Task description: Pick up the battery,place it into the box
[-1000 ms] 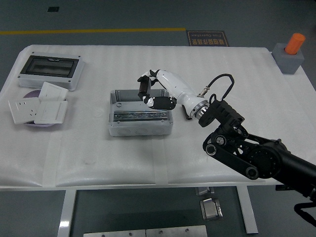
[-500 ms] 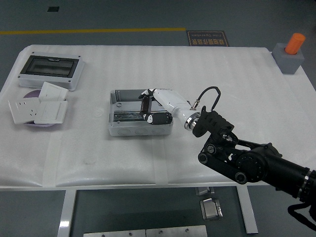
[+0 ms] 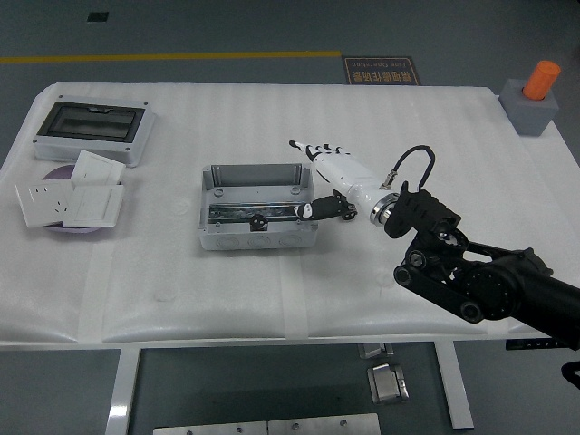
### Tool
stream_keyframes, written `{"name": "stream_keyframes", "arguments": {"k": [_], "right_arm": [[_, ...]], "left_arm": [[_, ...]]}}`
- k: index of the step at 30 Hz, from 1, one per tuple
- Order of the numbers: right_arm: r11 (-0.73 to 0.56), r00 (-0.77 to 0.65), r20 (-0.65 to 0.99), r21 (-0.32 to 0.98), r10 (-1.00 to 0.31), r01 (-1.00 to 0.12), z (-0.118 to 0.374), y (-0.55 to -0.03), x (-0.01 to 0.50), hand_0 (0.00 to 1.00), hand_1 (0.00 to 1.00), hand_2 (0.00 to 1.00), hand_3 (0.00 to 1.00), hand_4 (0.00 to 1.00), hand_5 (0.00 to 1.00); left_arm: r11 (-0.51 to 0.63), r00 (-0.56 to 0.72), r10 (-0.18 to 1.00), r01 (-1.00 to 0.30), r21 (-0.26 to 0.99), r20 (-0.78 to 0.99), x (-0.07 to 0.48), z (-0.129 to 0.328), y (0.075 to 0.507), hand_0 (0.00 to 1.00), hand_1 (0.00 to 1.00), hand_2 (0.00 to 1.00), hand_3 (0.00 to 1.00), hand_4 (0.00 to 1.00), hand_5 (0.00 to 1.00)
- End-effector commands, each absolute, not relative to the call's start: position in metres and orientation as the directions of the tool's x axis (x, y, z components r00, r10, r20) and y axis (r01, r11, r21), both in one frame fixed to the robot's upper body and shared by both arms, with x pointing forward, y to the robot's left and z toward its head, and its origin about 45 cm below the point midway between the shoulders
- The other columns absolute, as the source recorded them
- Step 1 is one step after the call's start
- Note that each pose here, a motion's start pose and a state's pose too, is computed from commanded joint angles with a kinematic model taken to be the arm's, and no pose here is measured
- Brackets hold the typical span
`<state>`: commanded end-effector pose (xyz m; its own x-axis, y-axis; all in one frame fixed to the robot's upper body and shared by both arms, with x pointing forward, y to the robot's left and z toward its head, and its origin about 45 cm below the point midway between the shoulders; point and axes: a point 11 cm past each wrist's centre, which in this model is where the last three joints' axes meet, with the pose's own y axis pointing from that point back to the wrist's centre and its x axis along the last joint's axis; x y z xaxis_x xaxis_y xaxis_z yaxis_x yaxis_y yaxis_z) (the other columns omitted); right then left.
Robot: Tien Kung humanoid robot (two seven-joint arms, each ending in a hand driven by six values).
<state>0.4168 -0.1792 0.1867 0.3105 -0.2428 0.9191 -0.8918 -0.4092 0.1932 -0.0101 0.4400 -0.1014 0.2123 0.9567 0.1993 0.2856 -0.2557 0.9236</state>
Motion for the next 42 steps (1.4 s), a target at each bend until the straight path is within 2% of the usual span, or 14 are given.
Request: {"name": "stream_keyframes", "arguments": {"k": [9, 11, 16, 17, 19, 42], "right_arm": [[-0.372, 0.33, 0.939, 0.273, -0.099, -0.887, 0.176, -0.212, 0.426, 0.983, 0.92, 0.942, 0.998, 0.913, 0.412], [-0.37, 0.342, 0.937, 0.295, -0.069, -0.881, 0.171, -0.215, 0.426, 0.966, 0.898, 0.912, 0.987, 0.906, 0.416], [-0.372, 0.373, 0.928, 0.35, 0.01, -0.86, 0.16, -0.219, 0.424, 0.966, 0.898, 0.912, 0.987, 0.906, 0.416], [-0.373, 0.378, 0.926, 0.359, 0.024, -0.856, 0.158, -0.219, 0.423, 0.954, 0.882, 0.893, 0.947, 0.886, 0.404], [-0.374, 0.384, 0.922, 0.372, 0.046, -0.849, 0.155, -0.22, 0.423, 0.954, 0.882, 0.893, 0.947, 0.886, 0.404], [-0.337, 0.409, 0.904, 0.427, 0.126, -0.839, 0.158, -0.231, 0.44, 0.906, 0.833, 0.856, 0.911, 0.82, 0.41]], "left_arm": [[-0.255, 0.211, 0.957, 0.279, 0.926, 0.2, -0.008, -0.102, 0.439, 0.631, 0.657, 0.492, 0.554, 0.465, 0.259], [-0.254, 0.212, 0.957, 0.277, 0.926, 0.199, -0.007, -0.102, 0.439, 0.631, 0.657, 0.49, 0.554, 0.463, 0.255], [-0.255, 0.214, 0.956, 0.274, 0.927, 0.2, -0.006, -0.102, 0.439, 0.631, 0.657, 0.49, 0.554, 0.463, 0.255], [-0.255, 0.214, 0.956, 0.273, 0.928, 0.2, -0.005, -0.102, 0.44, 0.63, 0.656, 0.493, 0.556, 0.462, 0.259], [-0.255, 0.215, 0.956, 0.271, 0.928, 0.2, -0.005, -0.102, 0.44, 0.63, 0.656, 0.493, 0.556, 0.462, 0.259], [-0.256, 0.225, 0.953, 0.247, 0.935, 0.201, 0.005, -0.101, 0.442, 0.628, 0.656, 0.492, 0.557, 0.452, 0.298]]}}
